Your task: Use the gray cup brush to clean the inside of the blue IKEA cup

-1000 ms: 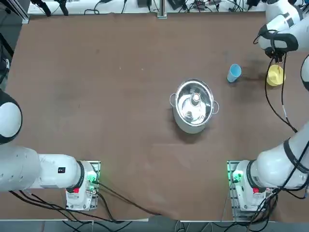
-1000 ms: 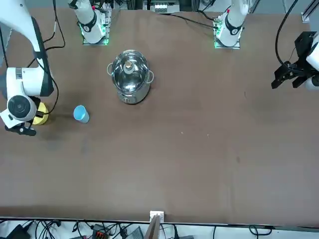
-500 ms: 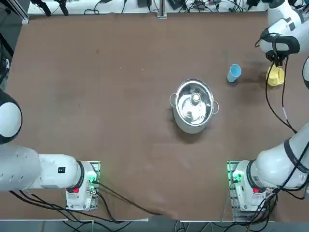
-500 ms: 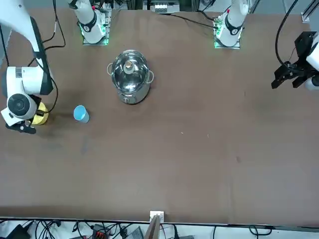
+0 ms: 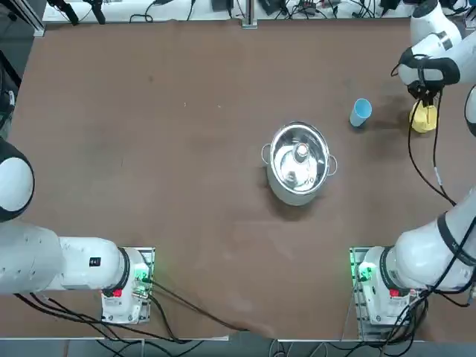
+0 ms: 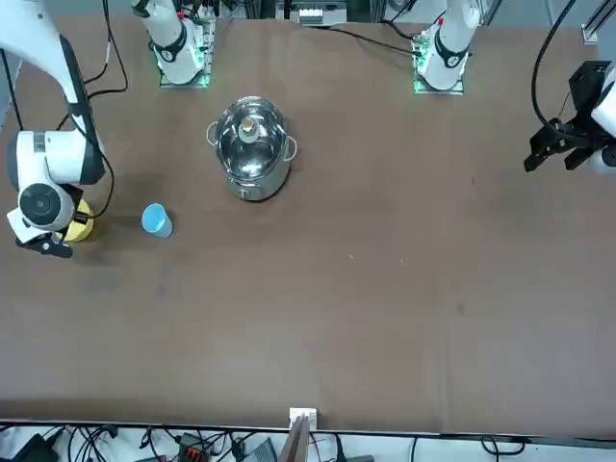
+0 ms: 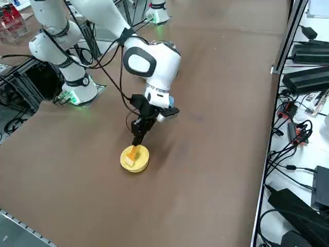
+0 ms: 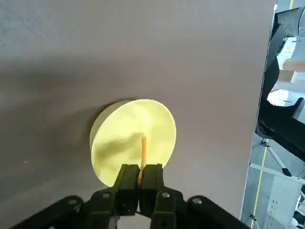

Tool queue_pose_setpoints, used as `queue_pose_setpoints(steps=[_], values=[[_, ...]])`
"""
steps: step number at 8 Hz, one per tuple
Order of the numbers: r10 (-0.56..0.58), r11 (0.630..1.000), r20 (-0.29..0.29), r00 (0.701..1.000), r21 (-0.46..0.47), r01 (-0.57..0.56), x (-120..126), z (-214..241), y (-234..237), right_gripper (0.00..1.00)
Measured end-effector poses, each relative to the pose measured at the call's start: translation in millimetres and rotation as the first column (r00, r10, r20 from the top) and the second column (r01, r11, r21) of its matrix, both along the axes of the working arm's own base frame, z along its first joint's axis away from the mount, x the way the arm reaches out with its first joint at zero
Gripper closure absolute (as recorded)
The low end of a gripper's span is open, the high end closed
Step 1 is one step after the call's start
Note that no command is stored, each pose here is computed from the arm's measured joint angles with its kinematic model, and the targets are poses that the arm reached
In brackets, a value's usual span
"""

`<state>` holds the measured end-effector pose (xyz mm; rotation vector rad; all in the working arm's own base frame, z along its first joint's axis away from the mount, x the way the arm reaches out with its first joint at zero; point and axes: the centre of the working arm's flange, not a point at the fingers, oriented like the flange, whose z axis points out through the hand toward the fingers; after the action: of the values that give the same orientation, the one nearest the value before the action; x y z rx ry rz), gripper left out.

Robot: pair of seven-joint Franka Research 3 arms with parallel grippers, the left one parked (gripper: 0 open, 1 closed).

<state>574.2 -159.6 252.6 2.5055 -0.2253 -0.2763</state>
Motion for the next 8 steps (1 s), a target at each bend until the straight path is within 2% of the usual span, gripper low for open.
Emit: queue_pose_setpoints(steps=[6,8], values=[[-0.012,0.998,0.025,1.0,-0.058,0.013,1,-11,2,0.94],[-0.014,0.998,0.02,1.0,-0.061,0.016,0,-20,3,0.82]])
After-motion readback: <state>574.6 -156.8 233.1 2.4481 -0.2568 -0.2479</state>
